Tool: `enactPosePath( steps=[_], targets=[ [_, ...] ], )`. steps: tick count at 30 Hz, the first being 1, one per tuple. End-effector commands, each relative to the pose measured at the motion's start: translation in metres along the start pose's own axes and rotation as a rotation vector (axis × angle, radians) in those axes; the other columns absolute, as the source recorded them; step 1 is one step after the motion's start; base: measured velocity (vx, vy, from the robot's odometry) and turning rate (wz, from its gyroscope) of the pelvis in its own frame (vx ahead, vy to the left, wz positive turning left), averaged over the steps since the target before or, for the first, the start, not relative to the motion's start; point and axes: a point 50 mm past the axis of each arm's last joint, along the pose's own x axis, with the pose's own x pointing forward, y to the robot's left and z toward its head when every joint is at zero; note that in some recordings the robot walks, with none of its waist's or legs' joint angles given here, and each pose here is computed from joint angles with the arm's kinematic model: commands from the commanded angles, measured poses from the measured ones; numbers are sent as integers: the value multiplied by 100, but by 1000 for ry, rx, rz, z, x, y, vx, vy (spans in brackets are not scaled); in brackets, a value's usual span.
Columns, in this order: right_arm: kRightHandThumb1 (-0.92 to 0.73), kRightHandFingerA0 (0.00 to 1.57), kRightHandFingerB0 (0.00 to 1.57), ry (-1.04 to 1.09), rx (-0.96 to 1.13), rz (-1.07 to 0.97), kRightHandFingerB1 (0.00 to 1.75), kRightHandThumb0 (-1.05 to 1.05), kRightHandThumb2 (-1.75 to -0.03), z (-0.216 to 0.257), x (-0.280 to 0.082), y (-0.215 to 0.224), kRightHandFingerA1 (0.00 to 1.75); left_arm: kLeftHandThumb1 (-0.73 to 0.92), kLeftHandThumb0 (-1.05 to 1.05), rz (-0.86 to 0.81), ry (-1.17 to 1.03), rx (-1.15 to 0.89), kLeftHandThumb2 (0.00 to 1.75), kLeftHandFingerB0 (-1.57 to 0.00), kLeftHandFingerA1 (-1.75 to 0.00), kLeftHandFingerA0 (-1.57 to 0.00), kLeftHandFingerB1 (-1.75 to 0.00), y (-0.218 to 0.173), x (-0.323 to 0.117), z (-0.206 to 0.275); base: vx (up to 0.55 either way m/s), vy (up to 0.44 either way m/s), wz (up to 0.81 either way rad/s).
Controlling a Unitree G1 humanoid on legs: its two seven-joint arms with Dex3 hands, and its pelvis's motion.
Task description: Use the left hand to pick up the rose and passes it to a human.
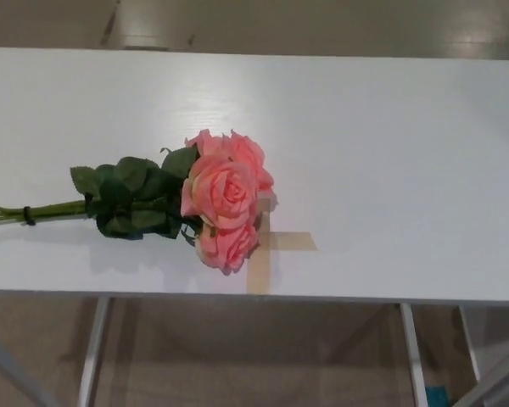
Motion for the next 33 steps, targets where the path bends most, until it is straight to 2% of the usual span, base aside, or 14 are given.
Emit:
enactPosePath(
  steps=[1, 6, 8, 12, 13, 14, 15, 17, 18, 21, 25, 26, 32, 33],
  targets=[
    [-71, 62, 51, -4, 21, -19, 35, -56, -62, -1, 0, -4, 46, 50, -30, -3, -13, -17, 55, -51, -47, -79, -37, 3, -1, -1, 0, 0, 0],
    [-71, 62, 51, 0, 18, -21, 36, -56, -62, -3, -1, -4, 46, 50, -31, -9, -22, -29, 55, -47, -46, -78, -36, 3, -1, -1, 0, 0, 0],
    [-71, 62, 51, -2, 2, -21, 35, -56, -62, -3, -1, -4, 46, 40, -43, -40, -45, -29, 68, -36, -54, -67, -42, 2, -1, 2, 0, 0, 0],
    [-71, 62, 50, -4, -2, -18, 35, -56, -62, -3, -1, -4, 46, 46, -37, -72, -56, 44, 54, -36, -39, -49, -32, 3, -1, 7, 0, 0, 0],
    [-58, 54, 42, -2, -1, -14, 51, -58, -94, -4, -1, -2, 59, 46, -38, -79, -63, 79, 54, -34, -38, -45, -32, 6, -1, 8, 0, 0, 0],
    [-59, 54, 41, -1, -2, -14, 51, -58, -94, -5, -1, -2, 59, 35, -53, -93, -74, 116, 68, -35, -46, -44, -42, 8, -2, 10, 0, 0, 0],
    [-71, 62, 49, 0, -4, -18, 35, -56, -62, -6, -1, -2, 46, 38, -48, -109, -87, 147, 65, -33, -46, -43, -40, 10, -2, 12, 0, 0, 0],
    [-71, 62, 49, 0, -9, -24, 35, -56, -63, -7, -2, -4, 46, 42, -40, -163, -149, 170, 53, -48, -39, -52, -35, 18, -6, 19, 0, 0, 0],
    [-58, 54, 41, 0, -7, -25, 51, -57, -94, -7, -2, -4, 59, 41, -40, -191, -193, 153, 53, -53, -39, -53, -36, 25, -9, 24, 0, 0, 0],
    [-58, 54, 41, -2, -2, -25, 51, -57, -94, -5, -1, -6, 59, 39, -40, -251, -280, 89, 52, -59, -40, -55, -38, 35, -15, 32, 0, 0, 0],
    [-58, 54, 41, 2, -7, -23, 51, -58, -94, -6, -1, -7, 59, 38, -39, -293, -321, 70, 52, -61, -40, -56, -39, 41, -23, 34, 0, 0, 0],
    [-71, 62, 50, 4, -11, -22, 35, -55, -62, -6, -1, -7, 46, 37, -39, -317, -382, 72, 52, -66, -43, -69, -40, 46, -32, 37, 0, 0, 0],
    [-72, 61, 50, 10, -20, -21, 35, -55, -62, -8, -2, -7, 46, 33, -45, -398, -498, 74, 61, -64, -49, -67, -46, 52, -60, 46, 0, 0, 0],
    [-59, 55, 43, 16, -19, -22, 52, -58, -94, -8, -2, -6, 59, 38, -35, -541, -567, 83, 52, -70, -44, -73, -42, 55, -81, 56, 0, 0, 0]
  ],
)
